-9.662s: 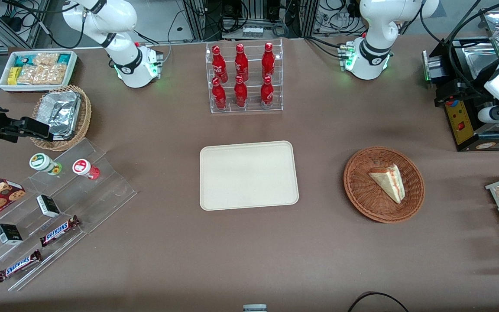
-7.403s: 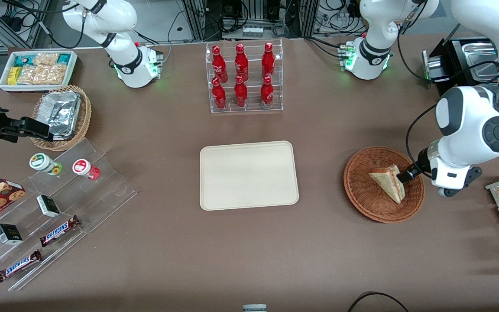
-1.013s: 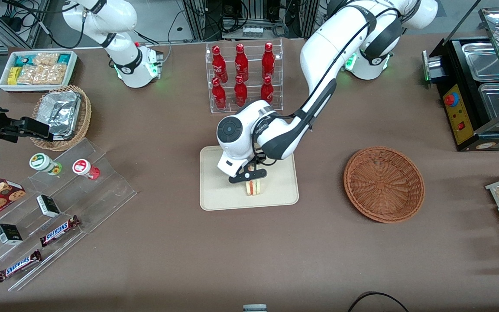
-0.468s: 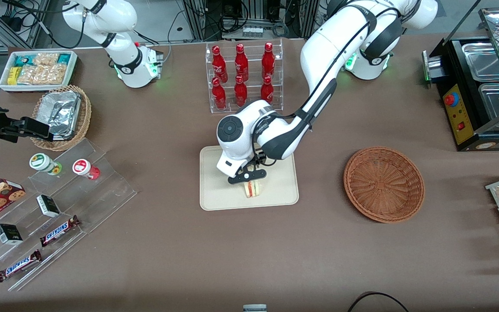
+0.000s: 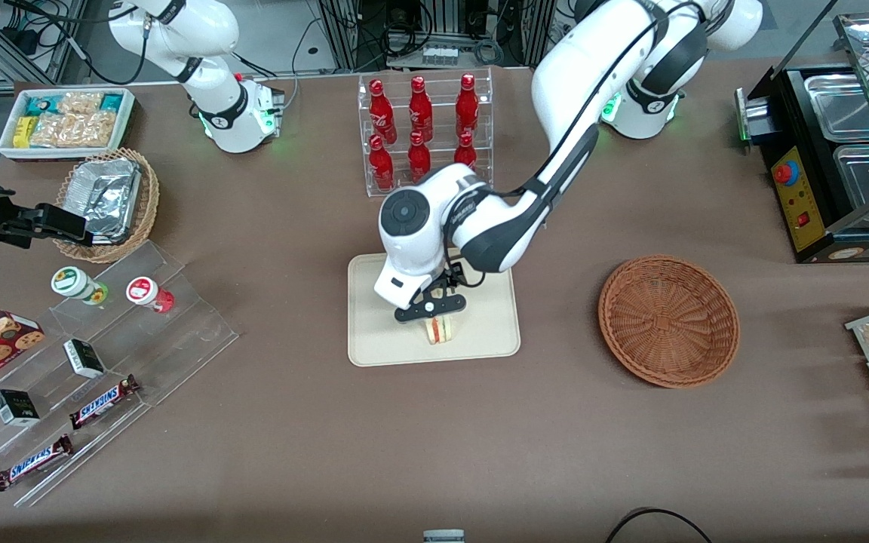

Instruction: Place sandwich from basket to tray

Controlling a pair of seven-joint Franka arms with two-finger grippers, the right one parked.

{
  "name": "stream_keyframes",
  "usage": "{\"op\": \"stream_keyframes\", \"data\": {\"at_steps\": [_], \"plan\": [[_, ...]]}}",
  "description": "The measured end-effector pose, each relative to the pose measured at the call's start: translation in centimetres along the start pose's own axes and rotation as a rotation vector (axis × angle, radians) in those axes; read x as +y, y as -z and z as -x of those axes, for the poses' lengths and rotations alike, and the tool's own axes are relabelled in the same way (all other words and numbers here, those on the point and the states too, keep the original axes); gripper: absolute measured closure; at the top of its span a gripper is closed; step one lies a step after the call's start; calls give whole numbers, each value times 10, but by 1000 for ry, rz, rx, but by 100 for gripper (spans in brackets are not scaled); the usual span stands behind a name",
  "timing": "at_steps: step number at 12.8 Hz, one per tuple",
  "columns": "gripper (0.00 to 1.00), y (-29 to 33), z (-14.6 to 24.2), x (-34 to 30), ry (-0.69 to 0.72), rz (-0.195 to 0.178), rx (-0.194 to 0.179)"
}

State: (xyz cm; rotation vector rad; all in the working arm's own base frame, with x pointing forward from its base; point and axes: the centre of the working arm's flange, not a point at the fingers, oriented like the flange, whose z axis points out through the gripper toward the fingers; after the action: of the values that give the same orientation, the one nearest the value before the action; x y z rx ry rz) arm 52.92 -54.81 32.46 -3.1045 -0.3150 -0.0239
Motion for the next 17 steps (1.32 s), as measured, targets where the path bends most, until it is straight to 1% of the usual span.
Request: {"op": "stream_keyframes", "data": {"at_steps": [2, 5, 7, 8, 10, 13, 17], "plan": [[0, 35, 2, -7, -12, -12, 9], [0, 71, 2, -23, -24, -55, 9], [0, 88, -22, -49, 3, -87, 9], [0, 96, -41, -69, 0, -95, 6], [0, 110, -77, -110, -8, -90, -4], [0, 130, -117, -170, -16, -54, -44], [0, 156, -156, -271, -64, -20, -80]]}}
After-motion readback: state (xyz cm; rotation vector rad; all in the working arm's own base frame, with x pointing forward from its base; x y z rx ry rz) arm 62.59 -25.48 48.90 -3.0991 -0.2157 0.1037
